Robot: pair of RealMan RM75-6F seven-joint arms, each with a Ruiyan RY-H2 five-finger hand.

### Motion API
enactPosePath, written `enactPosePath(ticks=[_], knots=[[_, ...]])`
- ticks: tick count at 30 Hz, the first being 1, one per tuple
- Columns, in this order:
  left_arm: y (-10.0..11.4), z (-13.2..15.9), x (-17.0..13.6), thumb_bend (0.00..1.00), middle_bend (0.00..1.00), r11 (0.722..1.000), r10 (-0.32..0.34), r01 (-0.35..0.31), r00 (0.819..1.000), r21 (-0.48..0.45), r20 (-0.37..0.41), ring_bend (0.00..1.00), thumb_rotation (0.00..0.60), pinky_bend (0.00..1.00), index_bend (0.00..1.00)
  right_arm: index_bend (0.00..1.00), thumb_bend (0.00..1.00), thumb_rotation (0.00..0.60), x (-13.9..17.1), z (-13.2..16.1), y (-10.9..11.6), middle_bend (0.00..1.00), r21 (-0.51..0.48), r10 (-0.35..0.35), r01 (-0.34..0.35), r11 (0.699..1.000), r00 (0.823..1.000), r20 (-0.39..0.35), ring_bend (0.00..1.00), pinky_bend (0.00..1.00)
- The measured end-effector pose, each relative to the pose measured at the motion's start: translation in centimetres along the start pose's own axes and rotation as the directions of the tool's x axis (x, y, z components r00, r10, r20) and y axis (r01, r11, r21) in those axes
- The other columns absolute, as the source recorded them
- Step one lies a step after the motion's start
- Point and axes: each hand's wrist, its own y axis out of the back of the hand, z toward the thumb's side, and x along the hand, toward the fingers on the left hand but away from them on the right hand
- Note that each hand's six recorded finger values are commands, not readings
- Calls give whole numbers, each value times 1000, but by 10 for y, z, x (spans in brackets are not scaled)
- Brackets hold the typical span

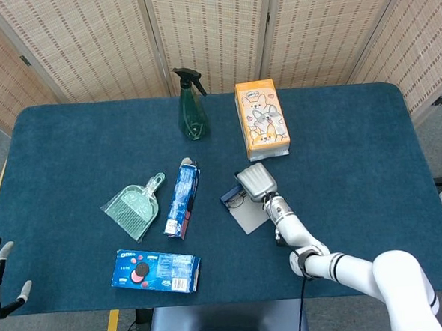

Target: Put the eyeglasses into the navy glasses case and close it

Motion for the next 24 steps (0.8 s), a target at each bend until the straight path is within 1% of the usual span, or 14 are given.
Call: enactPosePath(ticks=[5, 12, 13, 14, 16, 18, 19, 22, 24], knots=[[-1, 3, 1, 361, 0, 1000, -3, 3, 1000, 1, 11, 5, 600, 138, 104, 437, 332, 600, 12, -13, -5, 1000, 1, 10, -10, 1000, 1000, 10, 1000, 1000], [1, 4, 2, 362, 0, 1000, 3, -3, 1000, 3, 12, 5, 600, 138, 104, 458, 333, 600, 13, -7, -8, 1000, -6, 4, -4, 1000, 1000, 0, 1000, 1000], [2, 4, 2, 362, 0, 1000, 4, -4, 1000, 3, 10, 5, 600, 138, 104, 440, 332, 600, 13, -7, -8, 1000, -7, 4, -4, 1000, 1000, -2, 1000, 1000], [2, 3, 1, 361, 0, 1000, 4, -4, 1000, 3, 8, 5, 600, 138, 104, 401, 332, 600, 14, -7, -8, 1000, -10, 4, -4, 1000, 1000, -6, 1000, 1000], [2, 3, 1, 361, 0, 1000, 3, -3, 1000, 3, 5, 5, 600, 138, 104, 247, 327, 600, 15, -8, -7, 1000, -13, 5, -5, 1000, 1000, -10, 1000, 1000], [1, 3, 1, 361, 0, 1000, 2, -2, 1000, 2, 6, 5, 600, 138, 104, 131, 318, 600, 17, -9, -5, 1000, -19, 4, -5, 1000, 1000, -15, 1000, 1000], [1, 4, 1, 361, 0, 1000, 2, -2, 1000, 1, 8, 5, 600, 138, 104, 90, 313, 600, 18, -10, -4, 1000, -22, 3, -4, 1000, 1000, -17, 1000, 1000], [1, 5, 2, 361, 0, 1000, 3, -3, 1000, 0, 12, 5, 600, 138, 104, 30, 298, 600, 22, -13, -2, 1000, -32, 0, -1, 999, 1000, -22, 1000, 1000], [1, 5, 2, 361, 0, 1000, 5, -5, 1000, 0, 15, 5, 600, 138, 104, 19, 283, 600, 26, -16, 0, 1000, -39, -2, 1, 999, 1000, -23, 1000, 1000]])
